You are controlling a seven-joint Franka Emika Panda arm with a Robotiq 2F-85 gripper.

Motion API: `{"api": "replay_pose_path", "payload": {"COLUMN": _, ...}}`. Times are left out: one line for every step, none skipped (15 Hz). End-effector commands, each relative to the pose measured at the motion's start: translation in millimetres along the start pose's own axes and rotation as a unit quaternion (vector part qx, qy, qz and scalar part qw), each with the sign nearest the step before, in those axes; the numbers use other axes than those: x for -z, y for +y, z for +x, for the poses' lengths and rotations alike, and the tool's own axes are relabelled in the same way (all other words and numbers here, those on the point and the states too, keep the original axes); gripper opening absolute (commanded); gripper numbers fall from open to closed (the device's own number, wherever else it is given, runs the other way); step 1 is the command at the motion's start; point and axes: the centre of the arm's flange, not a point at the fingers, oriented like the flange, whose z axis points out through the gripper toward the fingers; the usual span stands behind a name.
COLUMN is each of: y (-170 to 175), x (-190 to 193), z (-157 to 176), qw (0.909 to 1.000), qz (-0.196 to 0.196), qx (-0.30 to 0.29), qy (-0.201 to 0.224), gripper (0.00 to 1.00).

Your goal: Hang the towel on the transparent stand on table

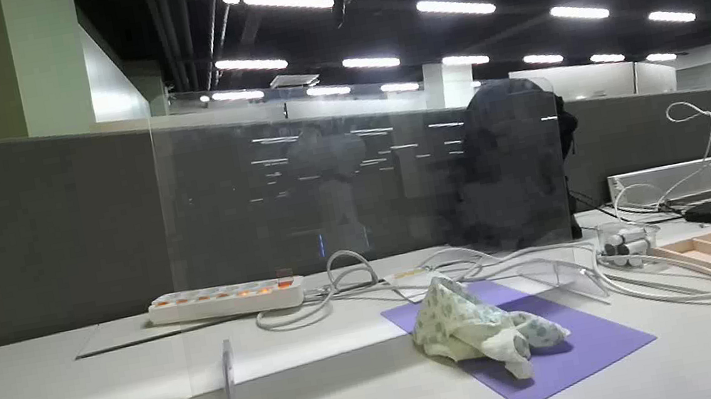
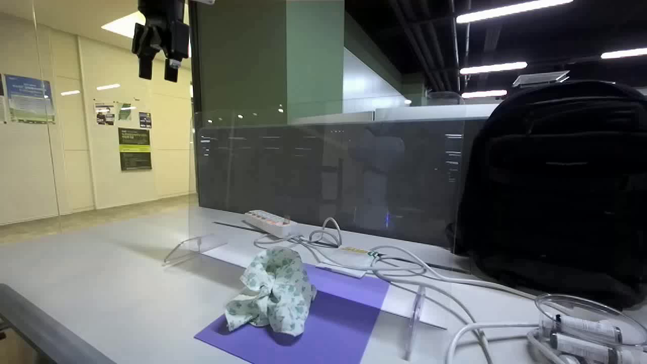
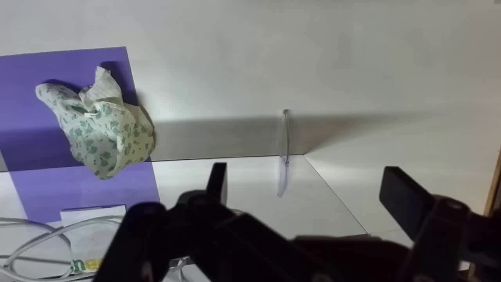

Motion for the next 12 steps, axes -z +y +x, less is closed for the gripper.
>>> {"api": "replay_pose_path", "payload": {"y": 0, "x": 0, "z": 0, "qw": 1.0000, "qz": 0.000, "qx": 0.000, "qy": 0.001, "gripper": 1.00}}
{"api": "replay_pose_path", "payload": {"y": 0, "x": 0, "z": 0, "qw": 1.0000, "qz": 0.000, "qx": 0.000, "qy": 0.001, "gripper": 1.00}}
{"api": "replay_pose_path", "payload": {"y": 0, "x": 0, "z": 0, "qw": 1.0000, "qz": 0.000, "qx": 0.000, "qy": 0.001, "gripper": 1.00}}
{"api": "replay_pose_path", "payload": {"y": 0, "x": 0, "z": 0, "qw": 1.0000, "qz": 0.001, "qx": 0.000, "qy": 0.002, "gripper": 1.00}}
{"api": "replay_pose_path", "payload": {"y": 0, "x": 0, "z": 0, "qw": 1.0000, "qz": 0.001, "qx": 0.000, "qy": 0.002, "gripper": 1.00}}
{"api": "replay_pose_path", "payload": {"y": 0, "x": 0, "z": 0, "qw": 1.0000, "qz": 0.001, "qx": 0.000, "qy": 0.002, "gripper": 1.00}}
{"api": "replay_pose_path", "payload": {"y": 0, "x": 0, "z": 0, "qw": 1.0000, "qz": 0.001, "qx": 0.000, "qy": 0.002, "gripper": 1.00}}
{"api": "replay_pose_path", "payload": {"y": 0, "x": 0, "z": 0, "qw": 1.0000, "qz": 0.001, "qx": 0.000, "qy": 0.002, "gripper": 1.00}}
{"api": "replay_pose_path", "payload": {"y": 0, "x": 0, "z": 0, "qw": 1.0000, "qz": 0.001, "qx": 0.000, "qy": 0.002, "gripper": 1.00}}
{"api": "replay_pose_path", "payload": {"y": 1, "x": -3, "z": -3, "qw": 0.9998, "qz": -0.011, "qx": 0.005, "qy": 0.014, "gripper": 1.00}}
{"api": "replay_pose_path", "payload": {"y": 3, "x": -8, "z": -6, "qw": 0.9996, "qz": -0.020, "qx": 0.003, "qy": 0.022, "gripper": 1.00}}
{"api": "replay_pose_path", "payload": {"y": 7, "x": -16, "z": -9, "qw": 0.9982, "qz": -0.042, "qx": 0.003, "qy": 0.043, "gripper": 1.00}}
